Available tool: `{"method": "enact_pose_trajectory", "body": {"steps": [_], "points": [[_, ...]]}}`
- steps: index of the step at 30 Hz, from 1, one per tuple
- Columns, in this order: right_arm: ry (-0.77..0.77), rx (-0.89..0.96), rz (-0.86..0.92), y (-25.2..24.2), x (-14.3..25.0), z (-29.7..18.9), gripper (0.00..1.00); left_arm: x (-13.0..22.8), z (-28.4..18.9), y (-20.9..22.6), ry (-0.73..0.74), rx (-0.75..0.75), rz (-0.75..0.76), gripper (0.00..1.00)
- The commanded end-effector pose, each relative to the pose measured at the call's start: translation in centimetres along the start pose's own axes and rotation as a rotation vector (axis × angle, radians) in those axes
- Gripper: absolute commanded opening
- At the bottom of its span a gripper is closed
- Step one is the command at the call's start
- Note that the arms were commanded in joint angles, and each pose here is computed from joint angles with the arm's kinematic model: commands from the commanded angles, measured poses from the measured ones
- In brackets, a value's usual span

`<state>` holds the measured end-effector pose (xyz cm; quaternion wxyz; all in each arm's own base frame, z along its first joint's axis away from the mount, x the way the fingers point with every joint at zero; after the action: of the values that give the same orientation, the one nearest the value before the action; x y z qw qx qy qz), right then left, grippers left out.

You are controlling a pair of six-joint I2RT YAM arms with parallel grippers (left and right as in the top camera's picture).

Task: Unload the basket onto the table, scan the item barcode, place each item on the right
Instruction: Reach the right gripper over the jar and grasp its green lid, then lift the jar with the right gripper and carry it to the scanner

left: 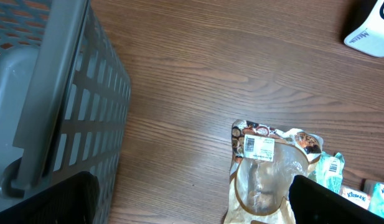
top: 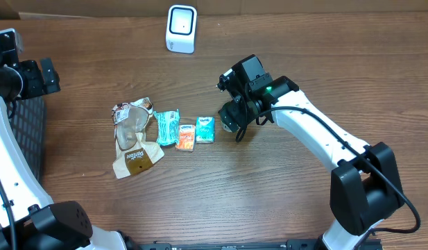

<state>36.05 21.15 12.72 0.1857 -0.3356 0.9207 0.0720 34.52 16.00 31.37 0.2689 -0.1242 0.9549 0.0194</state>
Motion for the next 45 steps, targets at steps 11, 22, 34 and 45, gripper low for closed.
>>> {"method": "enact_pose_trajectory", "body": {"steps": [11, 22, 34, 45], "points": [[0.012, -0.053, -0.009, 0.4, -0.3, 2.3, 0.93, -0.2, 0.0, 0.0, -0.004, 0.0, 0.027, 1.0], [0.009, -0.052, 0.001, 0.4, -0.4, 2.5, 0.68, -0.2, 0.0, 0.0, -0.004, 0.0, 0.027, 1.0], [-0.078, -0.221, 0.194, 1.8, -3.8, -2.1, 0.51, -0.2, 0.0, 0.0, -0.004, 0.0, 0.027, 1.0], [-0.359, -0.925, 0.19, 3.5, -7.1, -17.2, 0.48, -0.2, 0.0, 0.0, -0.004, 0.0, 0.027, 1.0]]}}
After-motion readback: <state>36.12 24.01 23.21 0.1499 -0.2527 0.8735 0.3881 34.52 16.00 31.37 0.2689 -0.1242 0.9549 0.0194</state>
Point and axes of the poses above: each gripper's point midway between its finger pads, its own z axis out along the fingers, its own y axis along the line the jaws close on, x = y × z, the point moved 4 cm from there along -z, back along the fingers, and after that the axes turned 1 degree about z, right-handed, at the moved point
